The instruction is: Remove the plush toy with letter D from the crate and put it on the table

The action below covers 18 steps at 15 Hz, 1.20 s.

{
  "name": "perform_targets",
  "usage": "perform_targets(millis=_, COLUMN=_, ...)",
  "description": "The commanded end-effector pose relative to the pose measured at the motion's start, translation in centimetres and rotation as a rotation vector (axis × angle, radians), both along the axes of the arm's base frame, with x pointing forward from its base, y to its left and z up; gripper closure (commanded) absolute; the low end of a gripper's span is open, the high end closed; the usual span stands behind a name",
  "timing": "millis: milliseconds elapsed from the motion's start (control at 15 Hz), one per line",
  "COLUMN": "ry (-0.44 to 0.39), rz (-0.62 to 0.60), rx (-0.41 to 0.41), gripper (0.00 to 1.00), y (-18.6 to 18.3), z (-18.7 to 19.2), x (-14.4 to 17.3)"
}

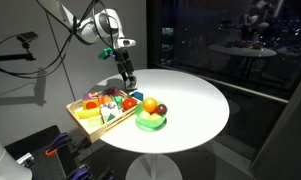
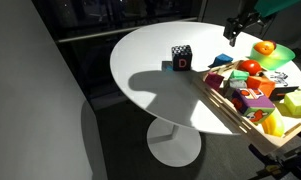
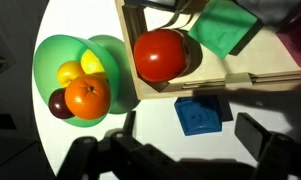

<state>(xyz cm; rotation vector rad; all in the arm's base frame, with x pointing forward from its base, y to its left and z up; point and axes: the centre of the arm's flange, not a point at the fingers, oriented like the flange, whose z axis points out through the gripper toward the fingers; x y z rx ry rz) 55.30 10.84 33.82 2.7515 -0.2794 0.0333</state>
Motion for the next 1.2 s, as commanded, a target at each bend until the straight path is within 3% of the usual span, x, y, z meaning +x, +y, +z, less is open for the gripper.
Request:
perform_targets(millis=0, ry=0.069, rz=0.017, rx=0.024, gripper=0.0, y=0.6, z=2.0, x=-1.1)
perform_targets(millis=467, ry=0.219, rz=0.134, rx=0.128, gripper=0.0, y=0.5, z=6.1, x=-4.6)
perform_targets(millis=867, ry=0.268, rz=0.184, rx=0.14, gripper=0.0, y=-3.4, z=9.4, x=-6.8)
perform_targets(millis=1133, ry=0.303, rz=0.25, rx=0.202, gripper=0.0, y=-6.4, z=11.8, x=-9.0)
